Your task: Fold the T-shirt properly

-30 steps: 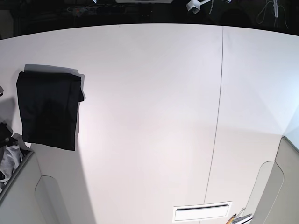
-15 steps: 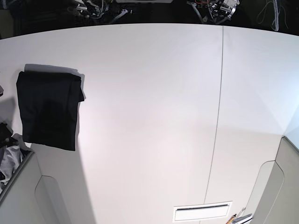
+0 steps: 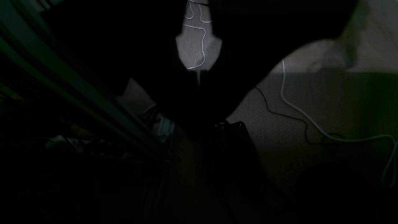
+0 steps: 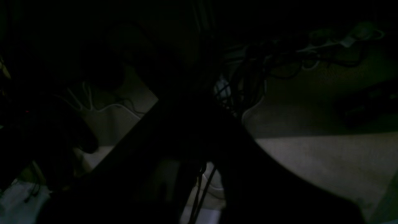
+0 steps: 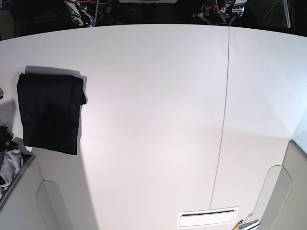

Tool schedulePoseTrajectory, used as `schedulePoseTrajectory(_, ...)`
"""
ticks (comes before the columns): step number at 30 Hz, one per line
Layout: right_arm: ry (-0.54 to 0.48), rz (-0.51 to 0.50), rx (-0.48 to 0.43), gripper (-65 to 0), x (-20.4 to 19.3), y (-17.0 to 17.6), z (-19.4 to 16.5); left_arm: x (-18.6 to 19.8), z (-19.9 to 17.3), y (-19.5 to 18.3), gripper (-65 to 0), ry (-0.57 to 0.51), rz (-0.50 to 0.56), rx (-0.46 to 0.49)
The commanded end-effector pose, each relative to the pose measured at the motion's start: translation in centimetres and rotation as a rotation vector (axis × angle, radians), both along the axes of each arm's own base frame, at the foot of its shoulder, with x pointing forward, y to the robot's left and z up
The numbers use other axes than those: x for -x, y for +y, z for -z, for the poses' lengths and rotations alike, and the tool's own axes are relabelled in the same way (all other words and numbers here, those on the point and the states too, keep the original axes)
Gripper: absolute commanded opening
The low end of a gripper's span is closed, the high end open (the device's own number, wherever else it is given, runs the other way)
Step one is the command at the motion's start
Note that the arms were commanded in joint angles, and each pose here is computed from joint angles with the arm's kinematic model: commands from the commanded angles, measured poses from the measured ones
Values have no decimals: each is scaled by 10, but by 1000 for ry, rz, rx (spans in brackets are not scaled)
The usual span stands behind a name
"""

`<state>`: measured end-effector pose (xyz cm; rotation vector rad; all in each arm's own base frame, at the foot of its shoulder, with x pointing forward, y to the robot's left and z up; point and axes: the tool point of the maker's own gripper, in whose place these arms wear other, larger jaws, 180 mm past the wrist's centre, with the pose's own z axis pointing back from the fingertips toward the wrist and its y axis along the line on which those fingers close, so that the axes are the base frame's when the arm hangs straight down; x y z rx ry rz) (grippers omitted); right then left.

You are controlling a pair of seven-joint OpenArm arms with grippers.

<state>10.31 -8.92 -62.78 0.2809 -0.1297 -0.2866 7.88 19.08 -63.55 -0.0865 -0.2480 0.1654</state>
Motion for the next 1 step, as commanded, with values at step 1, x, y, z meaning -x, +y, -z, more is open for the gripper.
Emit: schedulePoseTrajectory(1, -36, 6, -5, -650, -17, 1, -4, -5, -2, 1, -650, -18, -1, 0)
